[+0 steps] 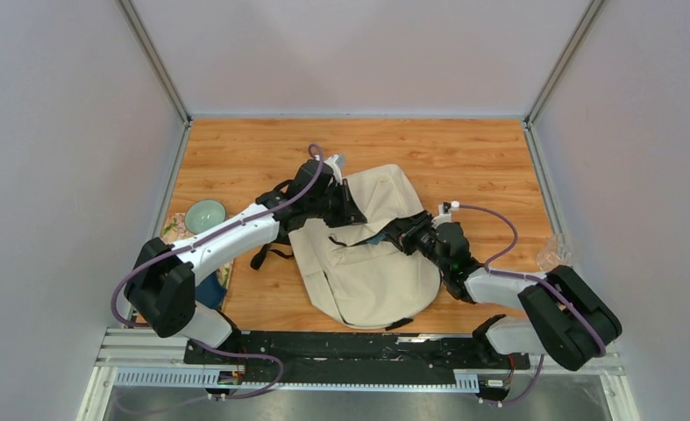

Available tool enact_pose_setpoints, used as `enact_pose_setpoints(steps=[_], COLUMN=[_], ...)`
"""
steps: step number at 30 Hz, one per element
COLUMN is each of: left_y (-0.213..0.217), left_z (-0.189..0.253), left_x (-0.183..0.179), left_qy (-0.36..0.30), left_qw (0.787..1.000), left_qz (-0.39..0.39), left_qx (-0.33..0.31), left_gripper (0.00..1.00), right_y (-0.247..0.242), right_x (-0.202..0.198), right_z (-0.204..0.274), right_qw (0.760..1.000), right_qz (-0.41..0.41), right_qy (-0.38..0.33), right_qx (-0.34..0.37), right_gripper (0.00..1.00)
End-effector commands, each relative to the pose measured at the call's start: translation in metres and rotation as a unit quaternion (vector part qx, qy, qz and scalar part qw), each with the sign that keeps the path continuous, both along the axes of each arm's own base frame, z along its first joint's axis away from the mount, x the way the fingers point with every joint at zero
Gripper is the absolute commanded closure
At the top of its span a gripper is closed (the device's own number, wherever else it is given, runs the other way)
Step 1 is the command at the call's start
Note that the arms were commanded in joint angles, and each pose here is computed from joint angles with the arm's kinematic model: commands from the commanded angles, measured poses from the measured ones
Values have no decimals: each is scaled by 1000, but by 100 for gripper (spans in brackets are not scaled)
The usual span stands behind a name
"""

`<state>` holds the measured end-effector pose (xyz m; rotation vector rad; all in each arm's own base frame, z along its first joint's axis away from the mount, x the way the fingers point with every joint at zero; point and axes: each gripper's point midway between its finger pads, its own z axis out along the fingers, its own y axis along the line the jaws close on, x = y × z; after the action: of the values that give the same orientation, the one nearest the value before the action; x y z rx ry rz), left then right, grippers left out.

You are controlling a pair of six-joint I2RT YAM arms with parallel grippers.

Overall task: Pack the student bag
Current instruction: Place the personal item in the student bag.

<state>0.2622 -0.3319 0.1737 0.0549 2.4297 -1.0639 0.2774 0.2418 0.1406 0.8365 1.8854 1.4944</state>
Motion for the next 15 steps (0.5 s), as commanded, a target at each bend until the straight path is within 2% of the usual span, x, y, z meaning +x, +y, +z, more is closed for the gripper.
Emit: enact_pose_setpoints(steps=[1,5,8,10,11,12,13,15], left_y=[-9,-8,-7,-5,-5,-4,-2,-1], left_z=[20,19,19,19,20,20,19,18], left_x=[-13,-12,-11,-10,-10,-10,-9,-10], left_qy=[3,8,9,10,9,9,9,11], left_qw=[998,998,998,998,998,998,998,998], left_qz=[-43,-43,-43,-44,-44,-43,-41,-40], left_qx=[-38,-42,-45,-46,-46,-45,-45,-46], left_gripper=[100,100,100,100,100,100,100,100], right_y=[4,19,19,16,15,14,10,7], right_x=[38,49,51,46,43,39,35,28], right_z=[59,47,20,6,3,11,-6,-7], right_qw=[990,990,991,992,992,992,991,990], right_qz=[-80,-99,-123,-127,-123,-120,-117,-105], right_qy=[-87,-78,-45,-24,-27,-29,1,-2], right_qx=[73,66,32,1,-19,-22,-59,-94], right_gripper=[100,100,100,95,91,79,73,54])
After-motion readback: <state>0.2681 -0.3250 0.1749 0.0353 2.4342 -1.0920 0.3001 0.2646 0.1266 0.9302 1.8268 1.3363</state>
